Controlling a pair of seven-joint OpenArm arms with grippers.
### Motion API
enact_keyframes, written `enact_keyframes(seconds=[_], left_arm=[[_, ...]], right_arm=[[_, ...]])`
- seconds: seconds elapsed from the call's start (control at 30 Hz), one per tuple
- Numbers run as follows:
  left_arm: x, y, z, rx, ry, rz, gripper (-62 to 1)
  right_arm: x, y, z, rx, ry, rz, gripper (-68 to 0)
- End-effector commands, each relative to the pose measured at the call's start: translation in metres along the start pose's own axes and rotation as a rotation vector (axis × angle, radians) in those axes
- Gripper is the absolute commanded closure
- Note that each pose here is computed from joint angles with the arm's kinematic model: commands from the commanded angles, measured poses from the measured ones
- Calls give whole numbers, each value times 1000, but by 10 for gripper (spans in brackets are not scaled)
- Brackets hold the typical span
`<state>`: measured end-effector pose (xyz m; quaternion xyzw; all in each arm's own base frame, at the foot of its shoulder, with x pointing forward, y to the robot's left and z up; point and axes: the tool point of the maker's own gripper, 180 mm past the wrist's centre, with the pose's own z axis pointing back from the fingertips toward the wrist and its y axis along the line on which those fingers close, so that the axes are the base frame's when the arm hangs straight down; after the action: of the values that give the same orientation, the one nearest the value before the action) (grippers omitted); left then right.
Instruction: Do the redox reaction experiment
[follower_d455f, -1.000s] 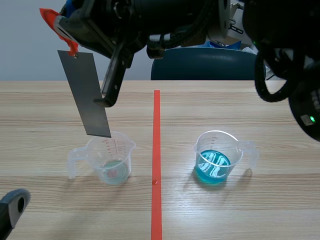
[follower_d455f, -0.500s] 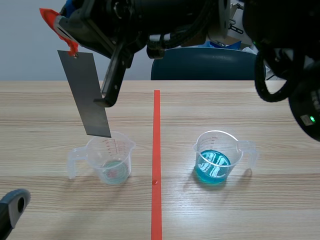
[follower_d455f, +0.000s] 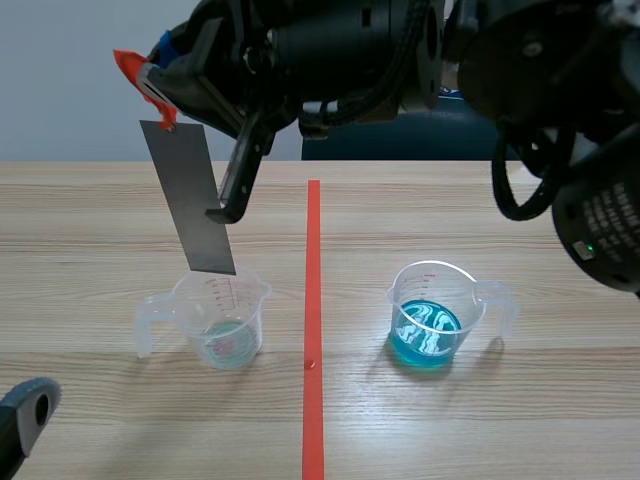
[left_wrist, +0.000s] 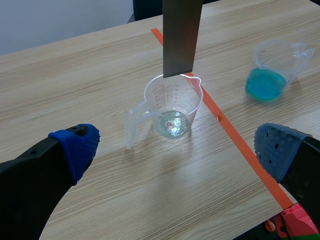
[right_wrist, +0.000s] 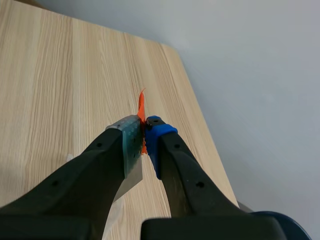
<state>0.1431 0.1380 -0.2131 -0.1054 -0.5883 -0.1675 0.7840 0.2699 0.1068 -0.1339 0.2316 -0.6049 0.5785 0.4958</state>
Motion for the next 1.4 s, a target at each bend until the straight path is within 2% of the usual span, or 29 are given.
enact_keyframes(seconds=[0.0, 0.47, 0.67, 1.0, 1.2, 1.37], left_arm=[[8, -2, -1, 0, -31, 12, -623], [8, -2, -1, 0, -31, 12, -623], [8, -2, -1, 0, -31, 12, -623], [8, -2, -1, 0, -31, 12, -623], [8, -2, -1, 0, -31, 12, -623], [8, -2, -1, 0, -31, 12, -623]], right_arm=[[7, -2, -2, 7, -29, 27, -8], [-36, 8, -18, 39, -12, 35, -8], [-55, 23, -25, 86, -7, 47, -9], [-74, 36, -31, 128, -10, 132, -8], [-84, 38, -36, 119, -17, 164, -8], [-95, 42, -37, 132, 7, 167, -8]])
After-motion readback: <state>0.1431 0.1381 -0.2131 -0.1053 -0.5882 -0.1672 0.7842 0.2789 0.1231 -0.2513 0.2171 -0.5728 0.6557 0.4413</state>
